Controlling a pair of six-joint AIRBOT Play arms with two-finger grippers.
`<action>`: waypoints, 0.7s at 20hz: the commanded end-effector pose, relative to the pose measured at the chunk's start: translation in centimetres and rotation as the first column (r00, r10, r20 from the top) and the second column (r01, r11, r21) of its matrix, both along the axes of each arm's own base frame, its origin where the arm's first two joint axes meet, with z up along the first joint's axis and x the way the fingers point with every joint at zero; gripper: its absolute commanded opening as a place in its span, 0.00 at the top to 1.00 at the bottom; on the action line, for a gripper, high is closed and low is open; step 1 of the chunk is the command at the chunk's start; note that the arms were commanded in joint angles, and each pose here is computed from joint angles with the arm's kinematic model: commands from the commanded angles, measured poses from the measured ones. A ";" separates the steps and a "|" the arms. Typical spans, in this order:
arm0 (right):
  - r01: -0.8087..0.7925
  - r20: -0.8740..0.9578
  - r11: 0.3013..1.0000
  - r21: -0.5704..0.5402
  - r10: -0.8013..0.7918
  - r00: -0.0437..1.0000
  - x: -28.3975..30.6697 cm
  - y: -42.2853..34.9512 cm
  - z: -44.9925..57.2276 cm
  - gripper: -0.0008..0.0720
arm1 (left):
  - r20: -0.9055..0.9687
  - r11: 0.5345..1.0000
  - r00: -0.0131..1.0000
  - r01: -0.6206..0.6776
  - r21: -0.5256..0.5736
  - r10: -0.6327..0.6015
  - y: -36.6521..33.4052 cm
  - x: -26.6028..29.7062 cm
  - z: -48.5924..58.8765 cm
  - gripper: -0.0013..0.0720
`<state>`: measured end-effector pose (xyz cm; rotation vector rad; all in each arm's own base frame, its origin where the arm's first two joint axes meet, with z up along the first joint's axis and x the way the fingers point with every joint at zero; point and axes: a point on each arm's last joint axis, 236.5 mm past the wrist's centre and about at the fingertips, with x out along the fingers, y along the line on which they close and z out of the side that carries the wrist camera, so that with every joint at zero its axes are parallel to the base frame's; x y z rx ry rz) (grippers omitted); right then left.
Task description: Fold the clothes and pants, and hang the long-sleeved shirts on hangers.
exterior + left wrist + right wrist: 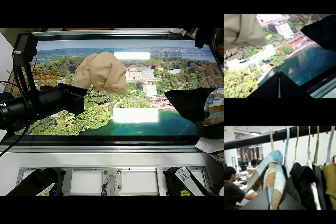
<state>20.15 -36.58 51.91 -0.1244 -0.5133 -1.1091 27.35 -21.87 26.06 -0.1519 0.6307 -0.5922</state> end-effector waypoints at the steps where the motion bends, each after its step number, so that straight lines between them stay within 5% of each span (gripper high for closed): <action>1: 0.000 0.007 1.000 0.018 0.000 1.000 0.1 -0.5 -0.5 0.97 | 0.000 1.000 1.000 -0.001 0.001 0.001 0.0 0.0 0.0 0.96; 6: 0.084 0.075 0.991 0.107 -0.093 0.993 -3.0 -1.1 -1.5 0.97 | 0.002 1.000 1.000 -0.001 0.001 0.001 0.0 0.1 0.0 0.96; 10: 0.212 -0.058 0.940 0.266 -0.204 0.977 -5.4 -1.8 -5.5 0.97 | 0.019 1.000 1.000 -0.003 -0.011 0.003 -0.1 0.3 0.4 0.96; 14: 0.268 -0.107 0.924 0.271 -0.248 0.963 -7.6 -0.1 -5.1 0.97 | 0.049 0.999 0.999 -0.006 -0.036 0.007 -0.3 0.7 1.3 0.96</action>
